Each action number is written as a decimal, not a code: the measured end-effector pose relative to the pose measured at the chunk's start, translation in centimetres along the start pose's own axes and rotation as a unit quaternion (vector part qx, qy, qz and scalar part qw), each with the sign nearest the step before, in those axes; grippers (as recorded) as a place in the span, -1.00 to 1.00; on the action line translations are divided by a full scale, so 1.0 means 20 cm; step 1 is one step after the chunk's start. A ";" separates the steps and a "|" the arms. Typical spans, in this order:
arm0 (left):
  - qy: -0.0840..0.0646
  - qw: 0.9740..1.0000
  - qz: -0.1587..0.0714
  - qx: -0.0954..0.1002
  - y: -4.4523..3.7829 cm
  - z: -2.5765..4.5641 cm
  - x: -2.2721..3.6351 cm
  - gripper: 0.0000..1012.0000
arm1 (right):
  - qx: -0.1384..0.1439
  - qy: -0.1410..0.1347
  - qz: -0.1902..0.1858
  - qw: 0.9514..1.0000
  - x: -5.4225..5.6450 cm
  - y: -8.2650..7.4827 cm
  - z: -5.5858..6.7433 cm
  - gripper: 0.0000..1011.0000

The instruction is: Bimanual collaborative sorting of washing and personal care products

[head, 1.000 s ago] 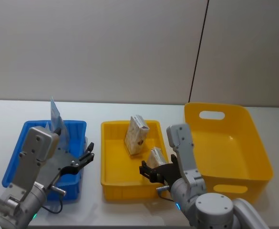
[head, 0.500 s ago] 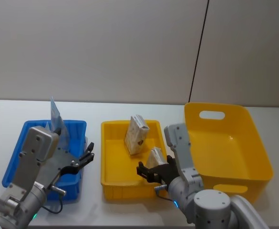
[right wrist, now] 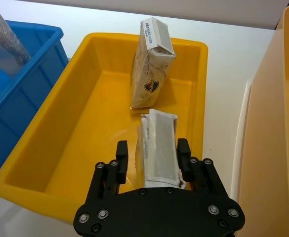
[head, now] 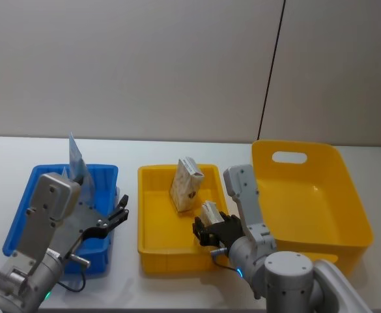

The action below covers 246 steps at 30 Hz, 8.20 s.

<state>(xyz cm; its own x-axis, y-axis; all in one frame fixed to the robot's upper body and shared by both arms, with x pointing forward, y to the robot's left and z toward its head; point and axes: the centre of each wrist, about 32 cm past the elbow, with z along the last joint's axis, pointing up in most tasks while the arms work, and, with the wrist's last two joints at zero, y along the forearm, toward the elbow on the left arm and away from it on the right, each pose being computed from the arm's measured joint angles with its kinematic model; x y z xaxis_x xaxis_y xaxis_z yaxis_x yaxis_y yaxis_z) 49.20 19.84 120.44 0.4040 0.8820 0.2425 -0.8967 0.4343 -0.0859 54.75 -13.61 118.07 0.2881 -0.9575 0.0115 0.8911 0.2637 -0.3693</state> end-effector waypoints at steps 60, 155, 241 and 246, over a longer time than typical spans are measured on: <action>0.000 1.000 0.000 0.000 0.000 0.000 0.000 0.98 | 0.244 -0.066 -0.053 0.966 0.13 -0.18 0.18 -0.93; -0.015 0.997 0.069 0.041 0.026 0.034 0.011 0.98 | 0.232 -0.157 -0.069 0.958 0.24 -0.35 0.17 0.99; 0.003 0.986 0.090 0.139 -0.267 -0.294 0.160 -0.24 | 0.236 -0.155 -0.060 0.957 0.24 -0.36 0.18 0.99; 0.007 0.987 0.090 0.131 -0.259 -0.302 0.167 -0.32 | 0.236 -0.155 -0.060 0.957 0.24 -0.35 0.18 0.99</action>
<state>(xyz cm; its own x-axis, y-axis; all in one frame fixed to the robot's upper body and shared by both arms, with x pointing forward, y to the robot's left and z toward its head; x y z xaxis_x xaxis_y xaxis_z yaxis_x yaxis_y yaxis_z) 56.28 21.65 115.85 0.2349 0.9438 0.2327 -0.9694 0.2098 0.1279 51.03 -19.57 124.06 0.1990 -0.9226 0.3303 0.9625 0.2475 0.1115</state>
